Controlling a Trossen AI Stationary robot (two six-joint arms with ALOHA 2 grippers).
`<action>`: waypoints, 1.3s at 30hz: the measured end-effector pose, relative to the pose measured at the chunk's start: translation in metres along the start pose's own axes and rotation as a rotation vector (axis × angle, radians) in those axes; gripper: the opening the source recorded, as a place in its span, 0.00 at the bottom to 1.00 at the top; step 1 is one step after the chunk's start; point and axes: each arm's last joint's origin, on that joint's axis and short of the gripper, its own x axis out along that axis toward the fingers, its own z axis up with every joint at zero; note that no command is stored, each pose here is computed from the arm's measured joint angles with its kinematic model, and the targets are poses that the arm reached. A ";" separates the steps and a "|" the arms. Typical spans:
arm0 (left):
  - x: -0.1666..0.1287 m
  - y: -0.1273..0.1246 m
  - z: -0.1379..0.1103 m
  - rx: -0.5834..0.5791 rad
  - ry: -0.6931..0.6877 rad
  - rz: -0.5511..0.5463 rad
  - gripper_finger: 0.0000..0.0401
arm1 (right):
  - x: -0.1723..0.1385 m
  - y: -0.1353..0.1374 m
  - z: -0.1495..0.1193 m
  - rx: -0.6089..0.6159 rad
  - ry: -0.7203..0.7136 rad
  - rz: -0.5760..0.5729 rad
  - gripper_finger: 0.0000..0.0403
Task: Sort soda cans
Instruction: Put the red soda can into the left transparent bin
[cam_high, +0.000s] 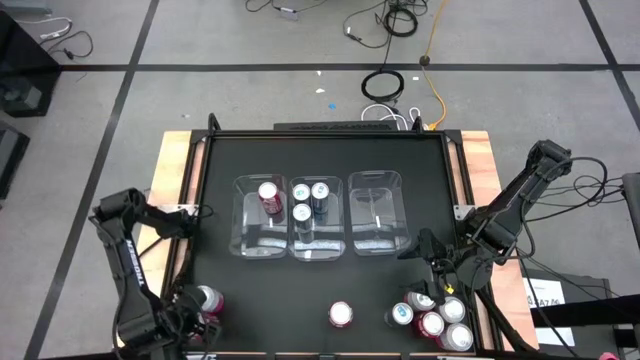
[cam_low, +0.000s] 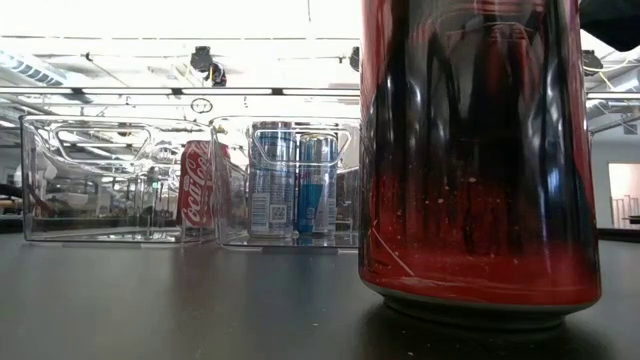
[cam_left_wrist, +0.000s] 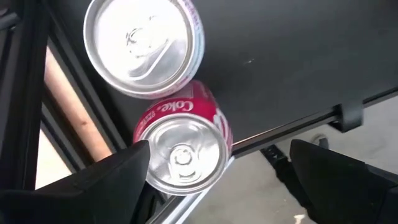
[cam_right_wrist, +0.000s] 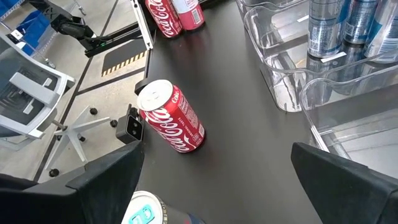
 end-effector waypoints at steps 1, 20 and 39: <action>0.001 0.000 -0.001 0.001 0.003 0.010 0.99 | 0.000 0.000 0.000 0.001 0.000 0.000 0.99; 0.011 -0.006 -0.001 -0.013 -0.002 0.045 0.99 | 0.000 0.001 -0.001 0.012 0.022 0.019 0.99; -0.002 -0.005 0.008 -0.029 -0.015 0.084 0.99 | 0.000 0.001 -0.001 0.007 0.018 0.016 0.99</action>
